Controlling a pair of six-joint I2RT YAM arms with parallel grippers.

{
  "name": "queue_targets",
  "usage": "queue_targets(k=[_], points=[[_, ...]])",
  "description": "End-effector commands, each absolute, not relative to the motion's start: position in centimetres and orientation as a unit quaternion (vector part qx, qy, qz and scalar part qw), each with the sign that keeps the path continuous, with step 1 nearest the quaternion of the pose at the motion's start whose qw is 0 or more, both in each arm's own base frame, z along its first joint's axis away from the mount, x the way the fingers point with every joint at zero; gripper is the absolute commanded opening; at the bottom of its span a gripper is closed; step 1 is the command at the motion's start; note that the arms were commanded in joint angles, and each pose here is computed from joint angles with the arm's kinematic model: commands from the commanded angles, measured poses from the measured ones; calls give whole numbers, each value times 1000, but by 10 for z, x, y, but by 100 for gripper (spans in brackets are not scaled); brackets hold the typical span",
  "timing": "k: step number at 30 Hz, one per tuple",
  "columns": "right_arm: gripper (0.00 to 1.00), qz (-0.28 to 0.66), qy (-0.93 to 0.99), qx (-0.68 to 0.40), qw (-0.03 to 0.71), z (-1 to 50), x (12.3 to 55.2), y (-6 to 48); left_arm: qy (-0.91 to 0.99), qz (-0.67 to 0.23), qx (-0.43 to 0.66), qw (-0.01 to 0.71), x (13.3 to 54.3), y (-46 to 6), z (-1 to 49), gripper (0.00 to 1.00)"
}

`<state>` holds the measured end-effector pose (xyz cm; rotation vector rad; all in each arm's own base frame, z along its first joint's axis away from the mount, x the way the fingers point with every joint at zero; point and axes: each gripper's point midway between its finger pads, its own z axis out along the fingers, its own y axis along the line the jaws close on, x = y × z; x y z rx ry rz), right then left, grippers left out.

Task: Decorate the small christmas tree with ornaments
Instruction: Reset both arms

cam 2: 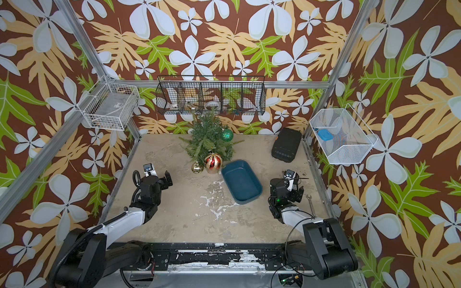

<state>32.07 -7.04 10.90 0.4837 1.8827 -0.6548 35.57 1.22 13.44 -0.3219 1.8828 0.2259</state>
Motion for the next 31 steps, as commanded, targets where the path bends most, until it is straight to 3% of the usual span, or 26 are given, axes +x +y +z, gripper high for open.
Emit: queue_targets(k=[1, 8, 16, 18, 20, 31], points=[[100, -273, 740, 216, 575, 136, 331, -73, 758, 104, -150, 626, 364, 19, 153, 100], [100, -194, 721, 177, 642, 141, 337, -61, 734, 93, -105, 664, 360, 10, 148, 100], [100, -109, 751, 82, 646, 124, 356, -35, 733, 42, -68, 676, 353, 2, 139, 100], [100, -112, 725, 87, 674, 133, 353, -39, 717, 39, -64, 693, 349, 3, 140, 100], [100, -107, 751, 84, 646, 124, 355, -37, 738, 32, -64, 671, 353, 1, 133, 100], [100, -113, 747, 79, 650, 125, 357, -35, 724, 45, -84, 683, 349, 9, 137, 100]])
